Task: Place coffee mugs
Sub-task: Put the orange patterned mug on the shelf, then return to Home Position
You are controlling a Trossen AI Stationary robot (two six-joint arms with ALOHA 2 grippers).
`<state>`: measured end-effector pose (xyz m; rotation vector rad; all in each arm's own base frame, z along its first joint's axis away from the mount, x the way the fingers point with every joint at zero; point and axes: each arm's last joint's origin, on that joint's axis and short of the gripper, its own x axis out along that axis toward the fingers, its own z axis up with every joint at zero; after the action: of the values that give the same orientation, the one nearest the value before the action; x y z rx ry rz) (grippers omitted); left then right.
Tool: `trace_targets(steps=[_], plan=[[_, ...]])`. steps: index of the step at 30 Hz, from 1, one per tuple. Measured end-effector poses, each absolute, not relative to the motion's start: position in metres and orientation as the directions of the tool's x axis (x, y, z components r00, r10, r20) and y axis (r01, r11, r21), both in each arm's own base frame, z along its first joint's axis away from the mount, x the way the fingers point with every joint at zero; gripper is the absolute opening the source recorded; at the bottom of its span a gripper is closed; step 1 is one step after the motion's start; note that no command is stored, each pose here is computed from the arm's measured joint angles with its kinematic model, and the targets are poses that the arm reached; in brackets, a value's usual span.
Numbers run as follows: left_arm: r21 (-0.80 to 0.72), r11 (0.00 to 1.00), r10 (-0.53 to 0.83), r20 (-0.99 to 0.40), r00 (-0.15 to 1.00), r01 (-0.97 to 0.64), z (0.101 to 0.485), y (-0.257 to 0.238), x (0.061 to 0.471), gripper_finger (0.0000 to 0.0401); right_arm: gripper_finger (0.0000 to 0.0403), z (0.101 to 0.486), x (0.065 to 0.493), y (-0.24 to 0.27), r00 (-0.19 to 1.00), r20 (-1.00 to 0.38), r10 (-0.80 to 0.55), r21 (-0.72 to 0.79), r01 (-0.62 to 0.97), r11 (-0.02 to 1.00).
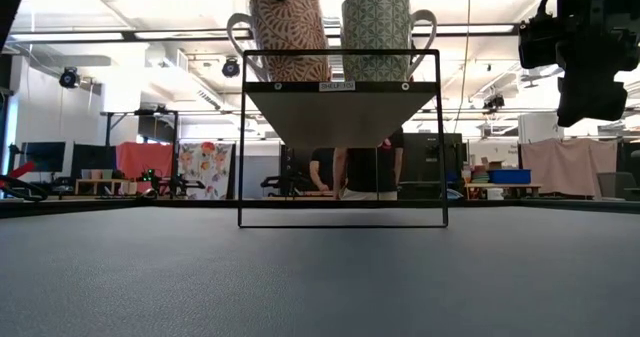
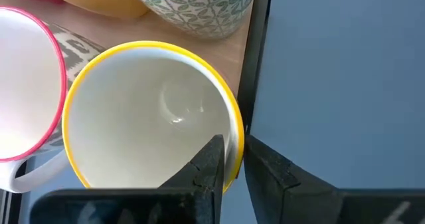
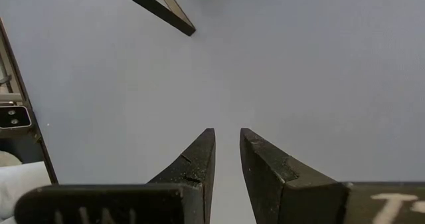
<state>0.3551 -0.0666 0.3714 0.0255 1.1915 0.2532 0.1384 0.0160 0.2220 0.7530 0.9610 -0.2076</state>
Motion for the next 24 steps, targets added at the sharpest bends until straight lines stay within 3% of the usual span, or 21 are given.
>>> trace_targets(steps=[15,24], plan=[[0.189,0.963,0.256,-0.868,0.425,-0.194,0.394,-0.065,0.352,0.0039,0.0061,0.222,0.138,0.016,0.575,-0.802,0.159,0.487,0.477,0.732],[0.205,0.953,0.292,-0.822,0.489,-0.225,0.426,-0.061,0.308,0.0039,0.0061,0.222,0.138,0.016,0.575,-0.802,0.159,0.487,0.477,0.732]])
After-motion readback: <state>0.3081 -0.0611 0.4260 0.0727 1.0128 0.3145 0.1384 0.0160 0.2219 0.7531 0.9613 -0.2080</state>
